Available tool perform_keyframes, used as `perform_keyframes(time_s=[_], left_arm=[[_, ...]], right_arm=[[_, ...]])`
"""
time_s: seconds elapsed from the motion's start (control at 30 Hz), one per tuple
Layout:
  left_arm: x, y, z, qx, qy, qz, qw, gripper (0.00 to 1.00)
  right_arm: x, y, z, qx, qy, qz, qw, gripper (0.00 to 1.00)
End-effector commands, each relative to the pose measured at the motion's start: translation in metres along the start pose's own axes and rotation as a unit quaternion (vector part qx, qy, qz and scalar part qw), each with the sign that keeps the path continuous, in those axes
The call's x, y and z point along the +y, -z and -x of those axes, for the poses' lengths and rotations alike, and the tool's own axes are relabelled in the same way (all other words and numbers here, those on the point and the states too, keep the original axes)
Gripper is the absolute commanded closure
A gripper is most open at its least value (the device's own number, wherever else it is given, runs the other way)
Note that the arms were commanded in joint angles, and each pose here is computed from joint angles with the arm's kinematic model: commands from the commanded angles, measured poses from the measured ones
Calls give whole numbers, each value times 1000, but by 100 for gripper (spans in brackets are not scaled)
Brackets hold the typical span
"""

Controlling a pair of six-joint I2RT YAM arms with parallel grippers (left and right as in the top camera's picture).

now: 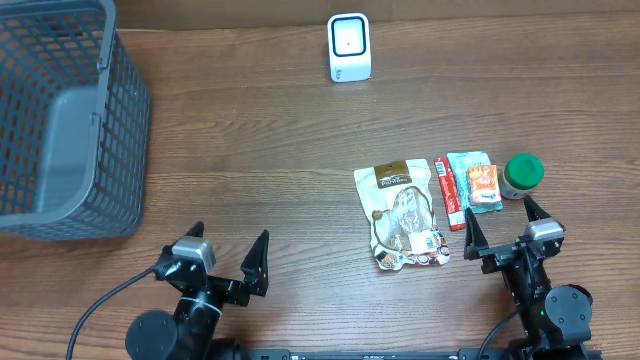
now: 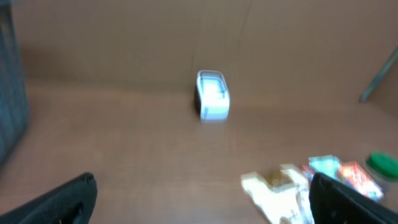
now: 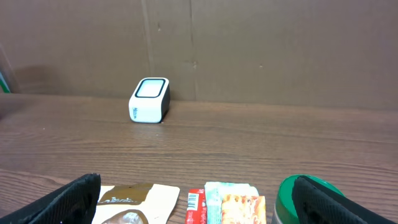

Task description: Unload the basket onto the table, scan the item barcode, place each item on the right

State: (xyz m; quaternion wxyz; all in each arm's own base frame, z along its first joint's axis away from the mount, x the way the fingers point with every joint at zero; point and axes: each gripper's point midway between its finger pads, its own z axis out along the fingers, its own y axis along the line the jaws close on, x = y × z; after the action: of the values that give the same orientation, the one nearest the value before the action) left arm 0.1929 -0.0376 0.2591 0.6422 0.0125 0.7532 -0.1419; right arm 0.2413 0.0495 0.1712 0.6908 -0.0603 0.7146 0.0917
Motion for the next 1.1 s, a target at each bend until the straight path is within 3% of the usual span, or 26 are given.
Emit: perform_keyframes(time_s=[0.0, 0.27, 0.53, 0.8, 1.07], left_arm=[[6, 1, 23, -81, -18, 20, 996, 0], [0, 6, 72, -238, -47, 4, 970, 0], [5, 5, 74, -323, -60, 1, 945, 0], [20, -8, 50, -323, -51, 24, 945, 0], [33, -28, 16, -261, -40, 40, 964, 0]], right_arm=[[-2, 0, -2, -2, 2, -6, 1000, 0], [-2, 0, -2, -2, 2, -6, 1000, 0], [-2, 0, -2, -2, 2, -6, 1000, 0], [-2, 0, -2, -2, 2, -6, 1000, 0], [-2, 0, -2, -2, 2, -6, 1000, 0]])
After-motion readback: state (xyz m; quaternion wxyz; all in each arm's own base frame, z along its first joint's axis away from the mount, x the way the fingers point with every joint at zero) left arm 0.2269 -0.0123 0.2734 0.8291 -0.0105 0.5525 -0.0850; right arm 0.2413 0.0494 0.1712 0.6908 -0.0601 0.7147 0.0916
